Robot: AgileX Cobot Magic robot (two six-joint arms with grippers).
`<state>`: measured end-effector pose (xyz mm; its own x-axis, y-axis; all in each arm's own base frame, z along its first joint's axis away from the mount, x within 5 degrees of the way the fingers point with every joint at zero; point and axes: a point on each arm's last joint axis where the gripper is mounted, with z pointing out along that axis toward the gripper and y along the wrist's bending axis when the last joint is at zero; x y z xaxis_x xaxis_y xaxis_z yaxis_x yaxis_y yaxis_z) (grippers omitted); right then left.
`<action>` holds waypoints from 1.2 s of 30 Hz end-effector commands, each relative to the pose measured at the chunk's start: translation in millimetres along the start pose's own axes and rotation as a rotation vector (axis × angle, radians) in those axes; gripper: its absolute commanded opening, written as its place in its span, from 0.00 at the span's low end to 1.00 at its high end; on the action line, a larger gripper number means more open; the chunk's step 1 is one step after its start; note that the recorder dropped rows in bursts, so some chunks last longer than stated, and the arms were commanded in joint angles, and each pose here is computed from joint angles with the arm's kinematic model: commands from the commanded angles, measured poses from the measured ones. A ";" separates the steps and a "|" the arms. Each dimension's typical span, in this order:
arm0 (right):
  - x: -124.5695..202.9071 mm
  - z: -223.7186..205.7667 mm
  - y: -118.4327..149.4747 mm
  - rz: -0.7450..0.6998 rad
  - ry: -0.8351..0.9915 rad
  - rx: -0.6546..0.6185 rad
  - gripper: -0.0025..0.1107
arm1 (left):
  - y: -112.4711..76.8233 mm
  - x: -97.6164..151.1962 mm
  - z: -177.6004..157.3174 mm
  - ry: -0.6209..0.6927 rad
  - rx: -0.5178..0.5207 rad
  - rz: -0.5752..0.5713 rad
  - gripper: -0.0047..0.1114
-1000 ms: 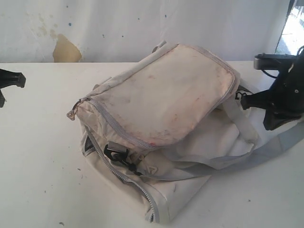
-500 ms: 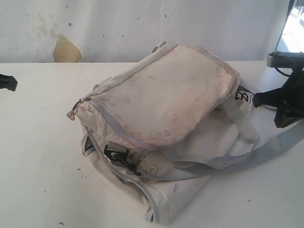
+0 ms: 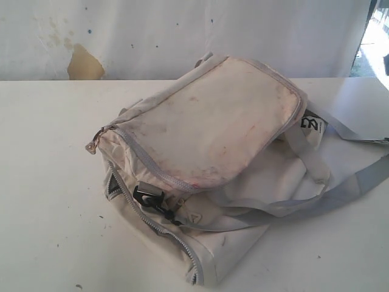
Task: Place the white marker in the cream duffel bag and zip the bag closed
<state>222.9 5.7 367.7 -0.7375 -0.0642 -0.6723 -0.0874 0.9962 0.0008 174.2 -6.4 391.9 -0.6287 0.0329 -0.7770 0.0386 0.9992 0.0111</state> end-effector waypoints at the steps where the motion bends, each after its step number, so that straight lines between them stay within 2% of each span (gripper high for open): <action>1: 21.1 -38.3 2.9 -0.017 -0.134 0.014 0.02 | 0.2 25.0 -35.0 -0.142 -0.003 0.003 0.04; 10: 83.9 -108.2 11.8 -0.034 -0.421 0.026 0.02 | 0.3 77.5 -100.1 -0.425 -0.002 -0.001 0.04; 23: 171.7 -164.1 20.1 -0.057 -0.780 0.059 0.02 | 0.7 154.4 -179.7 -0.763 -0.008 0.002 0.04; 27: 191.6 -172.3 21.5 -0.061 -0.895 0.071 0.02 | 1.0 156.0 -181.0 -0.745 -0.013 0.008 0.04; 31: 192.0 -165.6 20.5 -0.066 -0.893 0.080 0.02 | 0.3 153.2 -174.9 -0.771 -0.007 0.011 0.04; 36: 191.2 -155.8 19.9 -0.064 -0.887 0.079 0.02 | 0.0 154.8 -161.9 -0.731 -0.005 0.011 0.04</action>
<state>-27.5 4.6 357.4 0.0495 -0.0655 -0.9966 -0.0500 0.9964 -0.0680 -53.5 3.0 377.4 0.0618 0.0235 -0.9978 0.0310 0.9992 0.0255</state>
